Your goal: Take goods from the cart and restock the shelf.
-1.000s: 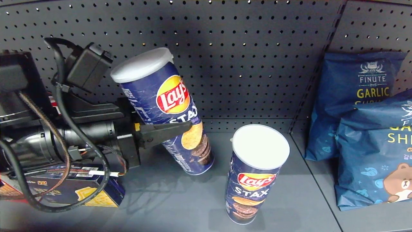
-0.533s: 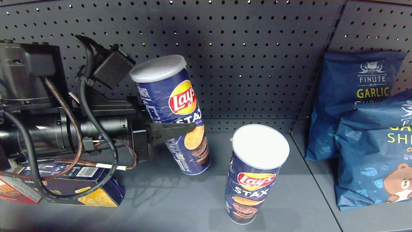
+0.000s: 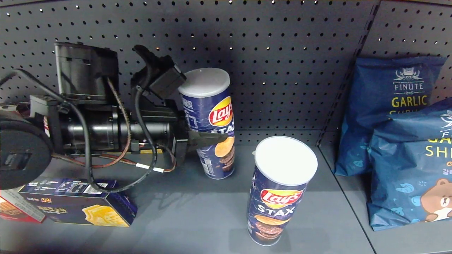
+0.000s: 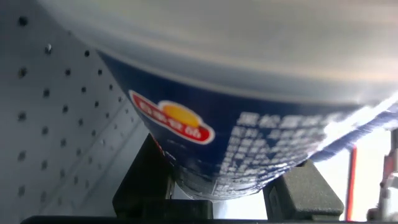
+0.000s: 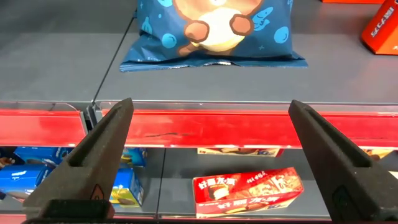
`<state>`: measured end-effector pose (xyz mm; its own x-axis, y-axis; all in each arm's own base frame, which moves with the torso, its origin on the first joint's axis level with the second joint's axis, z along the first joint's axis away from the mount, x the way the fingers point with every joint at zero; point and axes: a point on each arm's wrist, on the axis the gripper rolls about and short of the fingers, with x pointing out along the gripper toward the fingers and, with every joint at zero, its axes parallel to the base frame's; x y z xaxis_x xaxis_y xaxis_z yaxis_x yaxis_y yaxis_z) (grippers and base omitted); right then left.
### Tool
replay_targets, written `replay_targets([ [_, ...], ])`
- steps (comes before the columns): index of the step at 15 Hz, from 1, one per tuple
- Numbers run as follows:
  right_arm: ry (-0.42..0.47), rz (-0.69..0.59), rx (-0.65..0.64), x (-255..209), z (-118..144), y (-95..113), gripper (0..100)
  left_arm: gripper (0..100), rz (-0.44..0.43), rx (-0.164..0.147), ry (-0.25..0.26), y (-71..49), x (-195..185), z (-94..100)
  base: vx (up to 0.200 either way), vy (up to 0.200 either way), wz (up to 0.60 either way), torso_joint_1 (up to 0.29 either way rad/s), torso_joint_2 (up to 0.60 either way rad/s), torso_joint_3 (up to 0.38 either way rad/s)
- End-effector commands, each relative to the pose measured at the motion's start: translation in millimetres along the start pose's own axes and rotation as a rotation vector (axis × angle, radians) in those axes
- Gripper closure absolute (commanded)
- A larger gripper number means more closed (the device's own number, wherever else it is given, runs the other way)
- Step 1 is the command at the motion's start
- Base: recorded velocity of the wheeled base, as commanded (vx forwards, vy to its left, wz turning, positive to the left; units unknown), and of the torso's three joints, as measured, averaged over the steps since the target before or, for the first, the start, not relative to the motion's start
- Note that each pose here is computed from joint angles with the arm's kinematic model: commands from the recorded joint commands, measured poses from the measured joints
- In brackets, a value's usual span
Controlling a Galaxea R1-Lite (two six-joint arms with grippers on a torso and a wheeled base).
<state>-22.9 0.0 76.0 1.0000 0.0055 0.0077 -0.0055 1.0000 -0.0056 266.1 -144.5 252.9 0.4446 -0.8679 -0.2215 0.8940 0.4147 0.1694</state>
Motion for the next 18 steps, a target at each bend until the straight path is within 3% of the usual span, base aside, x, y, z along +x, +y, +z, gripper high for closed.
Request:
replay_targets([
  [1,0.002,0.001,-0.001,0,0,0,0,100,-0.025,-0.005,0.03,13.3,26,-13.1,0.0,0.0,0.0,0.0,0.0,0.0],
  [11,0.002,0.001,-0.001,0,0,0,0,100,-0.031,0.007,0.032,32.9,58,-20.0,0.0,0.0,0.0,0.0,0.0,0.0],
  [18,0.002,0.001,-0.001,0,0,0,0,100,-0.053,-0.008,0.055,32.6,73,-30.4,0.0,0.0,0.0,0.0,0.0,0.0],
])
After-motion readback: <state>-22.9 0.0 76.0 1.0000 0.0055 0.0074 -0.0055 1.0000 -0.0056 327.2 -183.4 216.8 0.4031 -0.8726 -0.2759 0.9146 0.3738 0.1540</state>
